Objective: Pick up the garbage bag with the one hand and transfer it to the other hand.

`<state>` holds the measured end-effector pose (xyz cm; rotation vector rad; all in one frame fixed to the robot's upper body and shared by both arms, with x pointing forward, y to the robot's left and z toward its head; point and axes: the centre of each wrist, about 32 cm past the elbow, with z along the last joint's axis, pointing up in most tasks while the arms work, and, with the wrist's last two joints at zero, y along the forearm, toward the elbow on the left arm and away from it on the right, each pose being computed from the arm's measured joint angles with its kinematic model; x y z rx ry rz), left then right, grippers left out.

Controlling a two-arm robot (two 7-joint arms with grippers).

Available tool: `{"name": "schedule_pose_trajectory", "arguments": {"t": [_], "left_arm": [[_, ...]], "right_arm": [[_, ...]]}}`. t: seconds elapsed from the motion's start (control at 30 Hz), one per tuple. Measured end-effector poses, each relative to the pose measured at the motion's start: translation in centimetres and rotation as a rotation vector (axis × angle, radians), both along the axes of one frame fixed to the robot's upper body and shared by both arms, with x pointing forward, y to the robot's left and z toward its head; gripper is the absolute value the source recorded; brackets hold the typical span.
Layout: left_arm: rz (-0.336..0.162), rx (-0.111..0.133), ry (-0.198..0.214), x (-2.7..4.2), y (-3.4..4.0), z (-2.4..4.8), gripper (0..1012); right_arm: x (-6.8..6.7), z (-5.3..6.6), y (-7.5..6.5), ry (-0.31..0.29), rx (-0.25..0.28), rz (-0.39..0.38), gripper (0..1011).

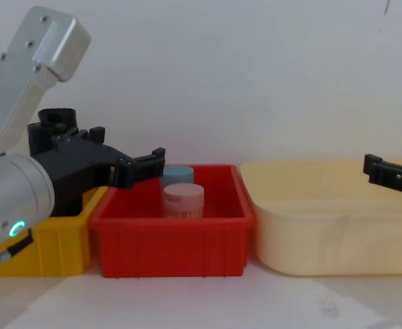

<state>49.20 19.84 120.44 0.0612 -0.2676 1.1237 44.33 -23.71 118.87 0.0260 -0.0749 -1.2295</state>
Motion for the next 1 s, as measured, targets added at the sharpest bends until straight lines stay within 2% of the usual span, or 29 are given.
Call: {"name": "schedule_pose_trajectory", "arguments": {"t": [1.0], "left_arm": [[0.0,0.0,0.0,0.0,0.0,0.0,1000]], "right_arm": [[0.0,0.0,0.0,0.0,0.0,0.0,1001]]}}
